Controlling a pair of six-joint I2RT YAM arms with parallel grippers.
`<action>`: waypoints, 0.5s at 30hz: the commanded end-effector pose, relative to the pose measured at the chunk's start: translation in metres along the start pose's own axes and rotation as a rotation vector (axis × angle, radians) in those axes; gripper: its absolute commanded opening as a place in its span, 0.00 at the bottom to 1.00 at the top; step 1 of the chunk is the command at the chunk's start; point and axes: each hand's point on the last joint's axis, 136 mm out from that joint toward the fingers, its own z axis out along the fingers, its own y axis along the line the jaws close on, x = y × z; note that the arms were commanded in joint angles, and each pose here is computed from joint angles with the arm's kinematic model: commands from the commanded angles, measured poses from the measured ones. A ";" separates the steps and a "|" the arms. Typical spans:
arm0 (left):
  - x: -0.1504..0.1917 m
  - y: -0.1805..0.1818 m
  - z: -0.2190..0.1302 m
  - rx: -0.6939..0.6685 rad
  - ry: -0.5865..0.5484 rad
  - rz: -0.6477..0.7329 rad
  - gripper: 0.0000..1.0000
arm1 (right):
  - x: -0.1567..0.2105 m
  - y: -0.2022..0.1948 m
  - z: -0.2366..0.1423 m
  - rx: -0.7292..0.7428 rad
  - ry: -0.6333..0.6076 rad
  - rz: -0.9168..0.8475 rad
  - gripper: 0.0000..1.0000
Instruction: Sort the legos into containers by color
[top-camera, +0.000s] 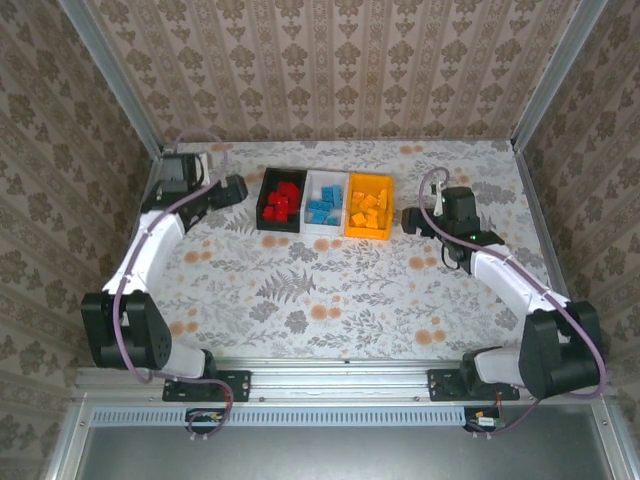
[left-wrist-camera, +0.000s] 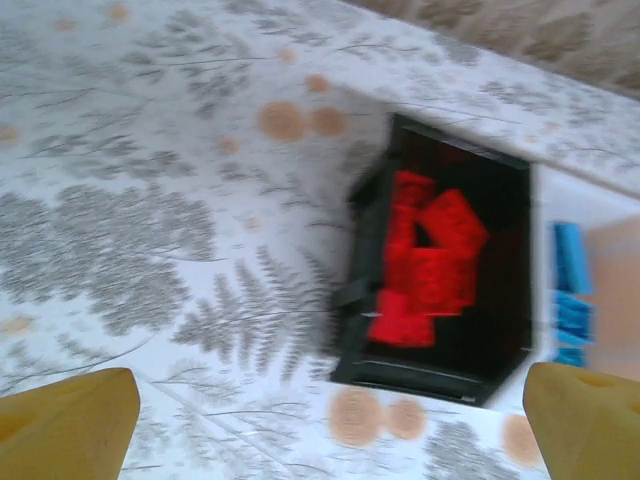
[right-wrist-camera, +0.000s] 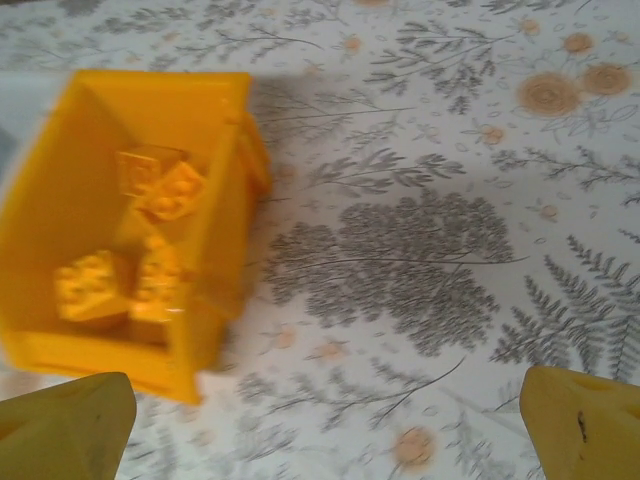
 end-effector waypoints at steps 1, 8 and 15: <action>-0.009 0.015 -0.001 -0.067 -0.184 0.102 1.00 | -0.026 -0.010 0.016 0.036 -0.177 -0.129 1.00; 0.011 0.058 0.000 -0.228 -0.274 0.210 1.00 | 0.000 -0.044 0.033 0.030 -0.178 -0.080 1.00; 0.038 0.082 -0.003 -0.259 -0.409 0.298 1.00 | 0.016 -0.047 0.032 0.017 -0.318 -0.075 1.00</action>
